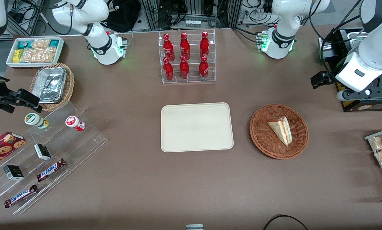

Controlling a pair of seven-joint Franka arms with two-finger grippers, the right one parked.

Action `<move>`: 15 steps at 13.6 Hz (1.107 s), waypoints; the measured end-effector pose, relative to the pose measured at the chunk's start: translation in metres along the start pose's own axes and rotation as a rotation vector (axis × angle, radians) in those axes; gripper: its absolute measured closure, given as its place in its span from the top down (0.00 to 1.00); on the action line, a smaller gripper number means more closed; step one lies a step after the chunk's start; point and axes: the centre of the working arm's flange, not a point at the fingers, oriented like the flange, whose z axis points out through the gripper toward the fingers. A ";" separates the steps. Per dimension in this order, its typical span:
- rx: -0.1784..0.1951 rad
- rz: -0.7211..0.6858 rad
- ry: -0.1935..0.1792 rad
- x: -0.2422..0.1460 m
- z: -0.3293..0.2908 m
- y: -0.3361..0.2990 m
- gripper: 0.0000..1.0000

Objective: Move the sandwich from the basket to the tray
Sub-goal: 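Move the open left gripper over the sandwich in the wicker basket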

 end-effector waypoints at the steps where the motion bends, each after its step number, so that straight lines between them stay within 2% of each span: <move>1: 0.000 0.000 -0.001 0.000 0.000 0.000 1.00; 3: 0.001 0.000 -0.008 0.002 0.003 0.000 1.00; 6: 0.005 0.004 -0.052 0.010 0.026 0.002 1.00; 8: 0.003 0.011 -0.065 0.023 0.055 0.007 1.00; 13: -0.004 0.028 -0.036 0.038 0.138 0.019 1.00; 15: -0.009 0.032 -0.010 0.039 0.161 0.021 1.00</move>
